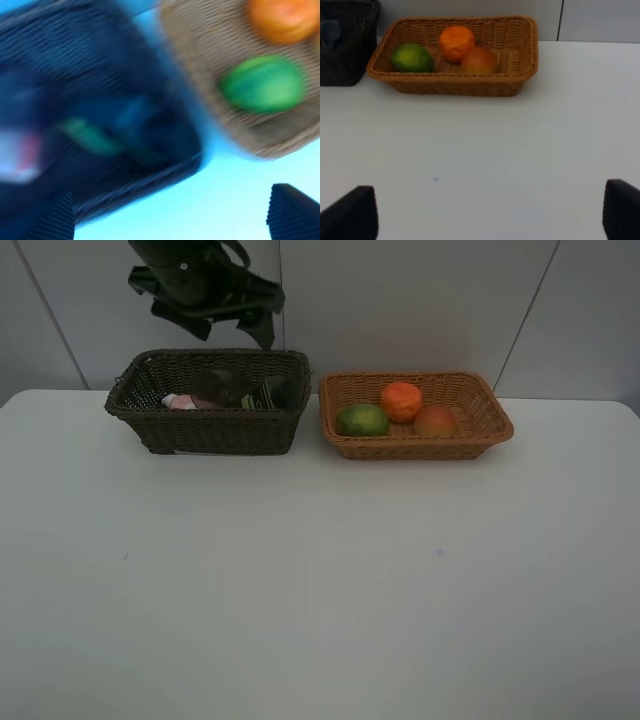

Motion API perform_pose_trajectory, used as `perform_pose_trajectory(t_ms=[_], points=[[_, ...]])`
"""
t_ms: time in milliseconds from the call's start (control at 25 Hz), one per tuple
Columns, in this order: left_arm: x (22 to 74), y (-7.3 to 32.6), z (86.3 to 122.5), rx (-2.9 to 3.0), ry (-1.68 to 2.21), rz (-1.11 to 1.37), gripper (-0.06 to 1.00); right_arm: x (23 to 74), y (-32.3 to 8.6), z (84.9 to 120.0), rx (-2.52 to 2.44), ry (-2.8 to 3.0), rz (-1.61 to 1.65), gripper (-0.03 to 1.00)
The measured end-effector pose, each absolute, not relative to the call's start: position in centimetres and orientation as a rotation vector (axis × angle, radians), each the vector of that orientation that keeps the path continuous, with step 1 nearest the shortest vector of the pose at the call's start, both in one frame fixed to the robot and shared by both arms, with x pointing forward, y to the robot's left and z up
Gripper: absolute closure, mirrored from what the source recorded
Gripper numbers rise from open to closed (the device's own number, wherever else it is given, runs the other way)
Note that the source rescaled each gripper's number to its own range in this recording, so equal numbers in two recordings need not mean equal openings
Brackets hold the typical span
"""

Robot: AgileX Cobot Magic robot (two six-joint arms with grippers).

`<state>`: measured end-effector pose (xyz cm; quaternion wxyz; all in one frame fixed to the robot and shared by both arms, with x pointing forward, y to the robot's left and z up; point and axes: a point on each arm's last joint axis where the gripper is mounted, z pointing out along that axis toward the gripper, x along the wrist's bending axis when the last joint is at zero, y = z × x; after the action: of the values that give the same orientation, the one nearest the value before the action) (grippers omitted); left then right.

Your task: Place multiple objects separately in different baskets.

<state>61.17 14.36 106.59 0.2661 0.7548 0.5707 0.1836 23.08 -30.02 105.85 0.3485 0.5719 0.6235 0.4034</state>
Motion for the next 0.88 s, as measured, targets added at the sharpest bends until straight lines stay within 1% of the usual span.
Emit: perform_pose_trajectory(t_ms=[40, 160, 280, 400, 560, 720, 880], points=[[60.7, 16.4, 106.5, 2.027, 1.592, 0.504, -0.05, 23.1, -30.0, 105.9, 1.482, 1.616, 1.046, 0.00], [58.0, 21.2, 107.7, 2.001, 1.656, 0.568, -0.05, 23.1, -30.0, 105.9, 1.482, 1.616, 1.046, 0.00], [54.0, 24.1, 110.3, 1.945, 1.641, 0.655, -0.05, 23.1, -30.0, 105.9, 1.482, 1.616, 1.046, 0.00], [49.6, 25.4, 112.4, 1.876, 1.599, 0.718, -0.05, 23.1, -30.0, 105.9, 1.482, 1.616, 1.046, 0.00], [43.6, 26.6, 113.2, 1.802, 1.545, 0.767, -0.05, 23.1, -30.0, 105.9, 1.482, 1.616, 1.046, 0.00], [37.7, 27.9, 113.0, 1.719, 1.482, 0.823, -0.05, 23.1, -30.0, 105.9, 1.482, 1.616, 1.046, 0.00], [33.2, 28.8, 111.3, 1.662, 1.437, 0.868, -0.05, 23.1, -30.0, 105.9, 1.482, 1.616, 1.046, 0.00]])
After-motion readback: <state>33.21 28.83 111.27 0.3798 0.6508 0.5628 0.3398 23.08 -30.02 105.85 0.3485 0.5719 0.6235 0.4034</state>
